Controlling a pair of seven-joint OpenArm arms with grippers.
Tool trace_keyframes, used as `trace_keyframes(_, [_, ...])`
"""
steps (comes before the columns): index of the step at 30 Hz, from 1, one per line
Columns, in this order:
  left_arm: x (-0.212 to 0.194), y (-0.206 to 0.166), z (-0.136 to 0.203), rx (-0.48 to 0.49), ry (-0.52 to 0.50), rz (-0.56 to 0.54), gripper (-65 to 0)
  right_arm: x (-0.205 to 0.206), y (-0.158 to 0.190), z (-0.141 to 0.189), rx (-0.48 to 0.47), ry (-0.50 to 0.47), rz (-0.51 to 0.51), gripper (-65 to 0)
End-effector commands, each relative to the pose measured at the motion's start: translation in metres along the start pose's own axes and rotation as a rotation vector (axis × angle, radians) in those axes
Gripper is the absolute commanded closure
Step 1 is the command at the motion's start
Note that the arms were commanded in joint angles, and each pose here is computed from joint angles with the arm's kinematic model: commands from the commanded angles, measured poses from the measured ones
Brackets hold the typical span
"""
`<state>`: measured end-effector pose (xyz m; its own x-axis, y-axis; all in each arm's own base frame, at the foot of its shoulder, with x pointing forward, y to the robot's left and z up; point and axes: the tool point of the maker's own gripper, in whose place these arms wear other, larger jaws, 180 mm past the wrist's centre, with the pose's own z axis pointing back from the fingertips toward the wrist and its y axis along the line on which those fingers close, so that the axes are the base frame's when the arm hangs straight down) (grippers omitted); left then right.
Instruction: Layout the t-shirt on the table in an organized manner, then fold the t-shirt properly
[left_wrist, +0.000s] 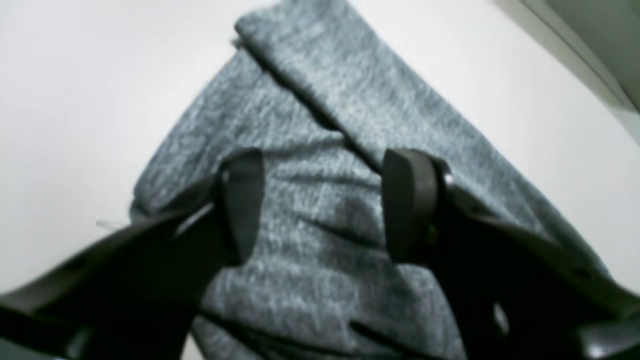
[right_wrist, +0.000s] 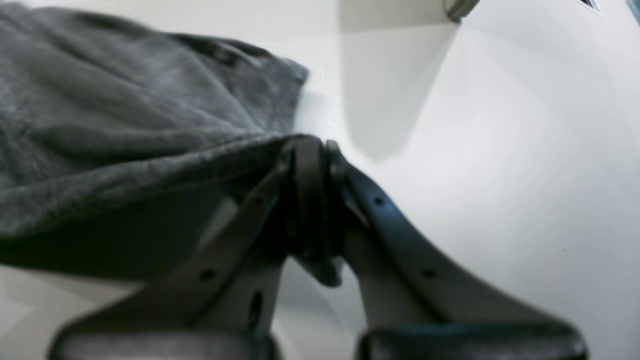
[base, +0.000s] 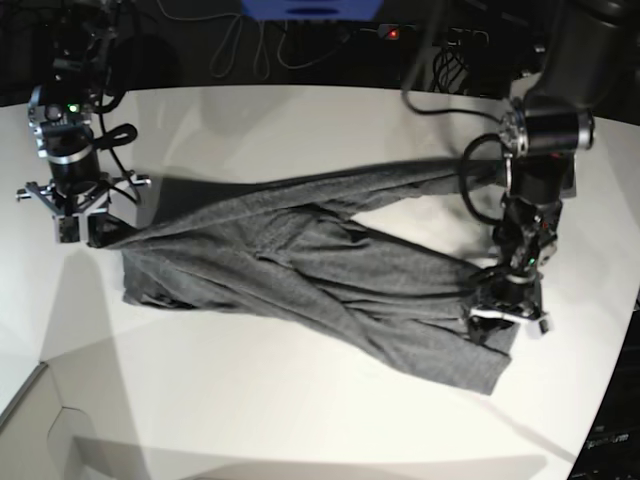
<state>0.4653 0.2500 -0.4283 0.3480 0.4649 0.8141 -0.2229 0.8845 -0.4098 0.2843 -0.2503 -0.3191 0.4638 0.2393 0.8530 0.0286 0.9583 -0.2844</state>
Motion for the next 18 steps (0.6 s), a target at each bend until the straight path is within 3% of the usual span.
trace_keyframes(1, [-0.027,0.024,0.007,0.080,0.120,-0.020,-37.3,0.014,-0.006,0.001,-0.015,-0.050,0.007,0.0])
trace_keyframes(5, [-0.051,0.044,0.022,0.113,0.154,0.007,-37.3,0.015,-0.005,0.001,-0.013,-0.055,0.007,0.0])
trace_keyframes(9, [-0.042,0.056,0.030,0.120,0.127,0.118,-37.1,0.015,-0.005,0.001,-0.013,-0.055,0.007,0.0])
trace_keyframes(13, [-0.006,0.037,0.040,0.010,0.083,0.184,-37.1,0.016,-0.005,0.001,-0.013,-0.057,0.007,0.0])
trace_keyframes(18, [0.048,-0.008,0.049,-0.131,-0.046,0.153,-37.1,0.016,-0.005,0.001,-0.013,-0.057,0.005,0.0])
